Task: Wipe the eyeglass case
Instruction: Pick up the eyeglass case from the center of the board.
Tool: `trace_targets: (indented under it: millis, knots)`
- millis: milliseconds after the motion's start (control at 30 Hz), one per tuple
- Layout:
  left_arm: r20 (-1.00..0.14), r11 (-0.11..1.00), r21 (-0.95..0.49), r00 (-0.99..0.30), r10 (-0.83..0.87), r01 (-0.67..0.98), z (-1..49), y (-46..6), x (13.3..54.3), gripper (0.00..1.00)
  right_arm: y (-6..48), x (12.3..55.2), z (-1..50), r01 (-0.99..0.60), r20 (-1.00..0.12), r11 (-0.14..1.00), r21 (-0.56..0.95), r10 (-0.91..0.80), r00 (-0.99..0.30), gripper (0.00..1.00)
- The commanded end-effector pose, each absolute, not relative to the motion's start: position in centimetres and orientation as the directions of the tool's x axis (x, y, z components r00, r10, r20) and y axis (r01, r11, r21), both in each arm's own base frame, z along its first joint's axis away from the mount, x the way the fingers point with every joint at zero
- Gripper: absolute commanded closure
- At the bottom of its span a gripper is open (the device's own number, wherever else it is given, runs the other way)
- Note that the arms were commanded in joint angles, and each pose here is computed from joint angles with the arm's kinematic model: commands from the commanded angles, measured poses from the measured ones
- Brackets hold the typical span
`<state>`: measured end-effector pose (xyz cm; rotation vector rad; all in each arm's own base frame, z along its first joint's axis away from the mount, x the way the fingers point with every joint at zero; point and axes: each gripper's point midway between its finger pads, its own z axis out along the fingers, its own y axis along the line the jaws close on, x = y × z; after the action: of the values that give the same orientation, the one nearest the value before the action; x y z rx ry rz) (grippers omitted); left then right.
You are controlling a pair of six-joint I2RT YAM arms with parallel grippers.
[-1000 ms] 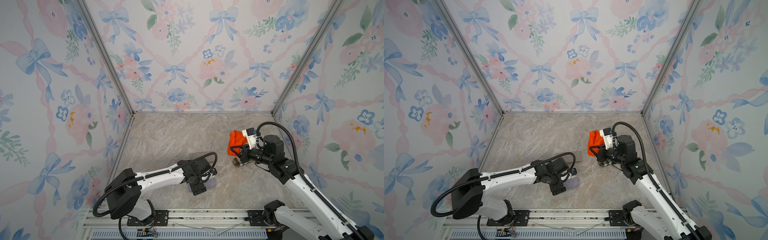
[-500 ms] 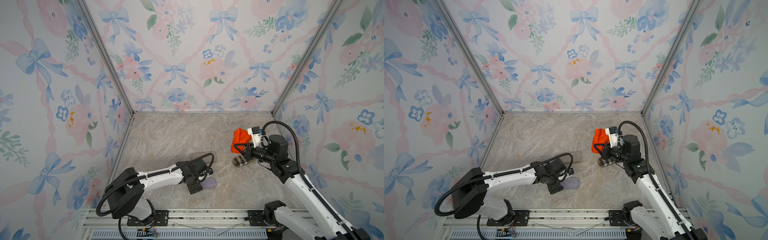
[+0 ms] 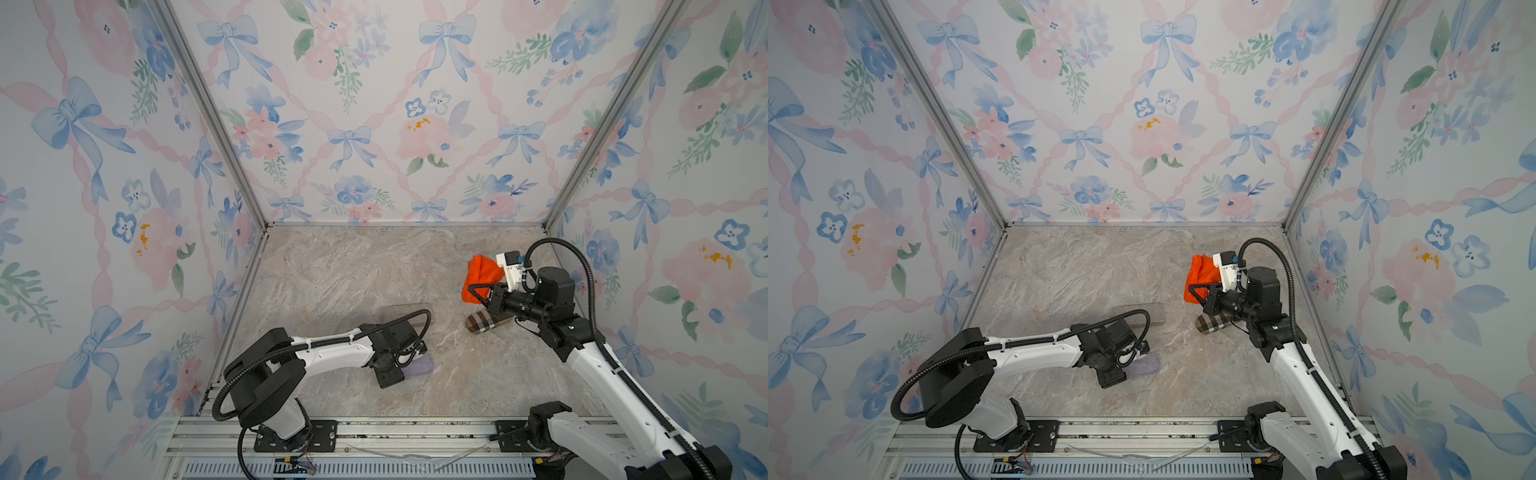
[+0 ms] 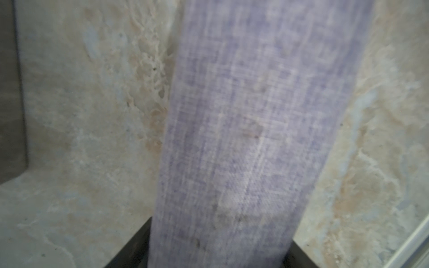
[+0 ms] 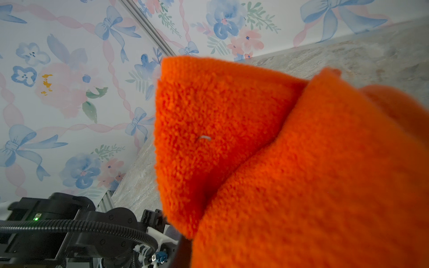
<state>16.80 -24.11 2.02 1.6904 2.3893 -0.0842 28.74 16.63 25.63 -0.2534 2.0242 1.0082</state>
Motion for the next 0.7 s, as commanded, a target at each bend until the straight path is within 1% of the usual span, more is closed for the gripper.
trace_targets:
  millis: [0,67,200,267,367,567,633,667]
  knots:
    - [-0.203,0.329,0.023,-0.318,0.926,0.944,1.6,-24.9,16.3,0.4,16.4,28.8,26.0,-0.51,-0.767,0.647,0.566,0.188,-0.613,1.0]
    - [-0.195,0.309,0.016,-0.3,0.934,0.951,1.4,-25.4,15.9,0.45,16.2,28.6,26.1,-0.505,-0.768,0.655,0.562,0.186,-0.613,1.0]
    - [-0.193,0.29,0.036,-0.278,0.941,0.956,1.4,-26.0,15.8,0.52,15.7,28.0,26.5,-0.495,-0.776,0.678,0.544,0.182,-0.604,1.0]
    - [-0.207,0.283,0.044,-0.268,0.941,0.958,1.8,-26.6,16.0,0.54,15.3,27.7,26.7,-0.485,-0.779,0.689,0.538,0.186,-0.599,1.0]
    - [-0.233,0.265,0.053,-0.246,0.941,0.963,2.4,-28.3,16.3,0.54,14.9,27.3,26.8,-0.469,-0.775,0.702,0.535,0.186,-0.604,1.0]
    - [-0.3,0.23,0.044,-0.207,0.931,0.972,2.8,-31.4,16.7,0.53,14.3,25.6,25.5,-0.421,-0.736,0.726,0.544,0.171,-0.655,1.0]
    - [-0.306,0.223,0.036,-0.202,0.93,0.974,2.5,-31.7,16.7,0.51,14.1,25.1,25.0,-0.405,-0.721,0.728,0.553,0.174,-0.671,1.0]
    - [-0.31,0.221,0.026,-0.202,0.929,0.975,2.4,-32.0,16.7,0.47,14.0,24.8,24.8,-0.396,-0.712,0.73,0.557,0.176,-0.679,1.0]
